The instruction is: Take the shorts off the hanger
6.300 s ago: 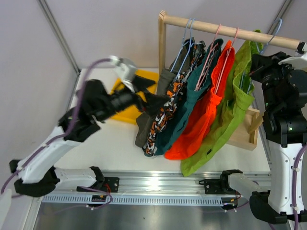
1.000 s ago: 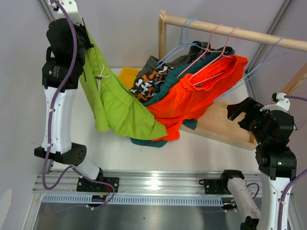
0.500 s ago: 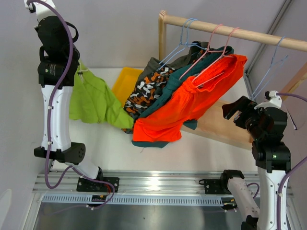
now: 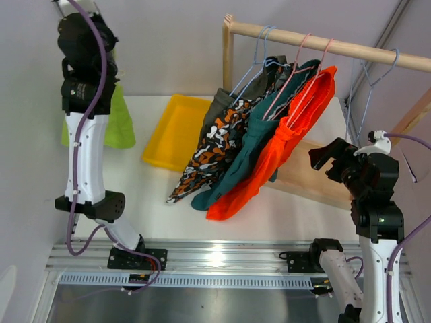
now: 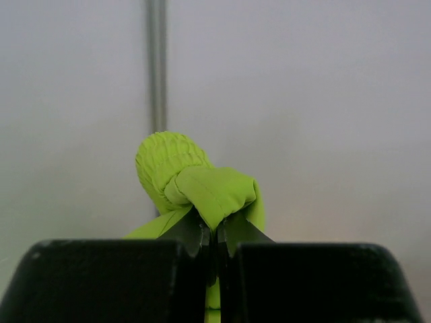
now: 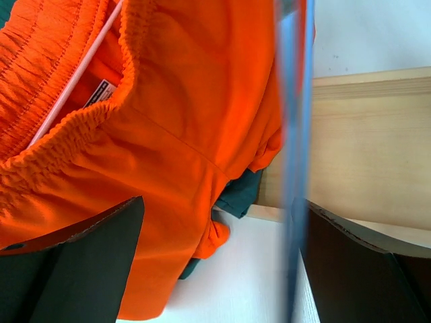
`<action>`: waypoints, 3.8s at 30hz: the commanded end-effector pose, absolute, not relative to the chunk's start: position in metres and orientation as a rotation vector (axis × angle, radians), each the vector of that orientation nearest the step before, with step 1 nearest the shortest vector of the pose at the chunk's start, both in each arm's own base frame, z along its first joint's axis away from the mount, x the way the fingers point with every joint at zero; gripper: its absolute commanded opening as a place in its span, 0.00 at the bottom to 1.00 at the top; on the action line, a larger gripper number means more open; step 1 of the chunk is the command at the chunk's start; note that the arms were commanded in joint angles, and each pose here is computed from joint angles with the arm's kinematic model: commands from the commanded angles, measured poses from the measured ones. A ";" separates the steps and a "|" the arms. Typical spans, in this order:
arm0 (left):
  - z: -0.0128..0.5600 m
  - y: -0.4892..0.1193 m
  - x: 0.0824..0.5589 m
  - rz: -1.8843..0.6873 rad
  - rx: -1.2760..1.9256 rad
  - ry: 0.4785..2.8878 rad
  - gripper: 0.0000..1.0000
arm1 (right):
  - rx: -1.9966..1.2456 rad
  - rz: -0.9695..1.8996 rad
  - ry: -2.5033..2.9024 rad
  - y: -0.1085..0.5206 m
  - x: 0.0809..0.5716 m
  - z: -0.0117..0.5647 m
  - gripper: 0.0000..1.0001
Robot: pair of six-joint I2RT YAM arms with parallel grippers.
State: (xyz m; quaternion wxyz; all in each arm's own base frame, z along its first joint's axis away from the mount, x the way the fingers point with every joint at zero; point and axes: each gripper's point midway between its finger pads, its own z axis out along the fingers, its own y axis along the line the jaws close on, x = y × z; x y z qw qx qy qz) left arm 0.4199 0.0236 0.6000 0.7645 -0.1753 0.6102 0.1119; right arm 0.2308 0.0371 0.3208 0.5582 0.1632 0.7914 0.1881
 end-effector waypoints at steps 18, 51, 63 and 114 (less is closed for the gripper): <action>0.538 -0.098 0.503 0.047 -0.162 1.375 0.00 | 0.357 0.403 1.859 0.034 0.212 0.317 0.99; 0.399 -0.135 0.318 -0.346 0.148 1.725 0.99 | 0.076 0.744 1.467 0.086 0.256 0.500 0.99; 0.307 -0.107 0.257 -0.307 0.204 1.803 0.99 | 0.086 0.737 1.527 0.108 0.317 0.499 0.97; 0.254 -0.114 0.247 -0.360 0.228 1.840 0.99 | 0.151 0.731 1.600 0.124 0.315 0.498 0.91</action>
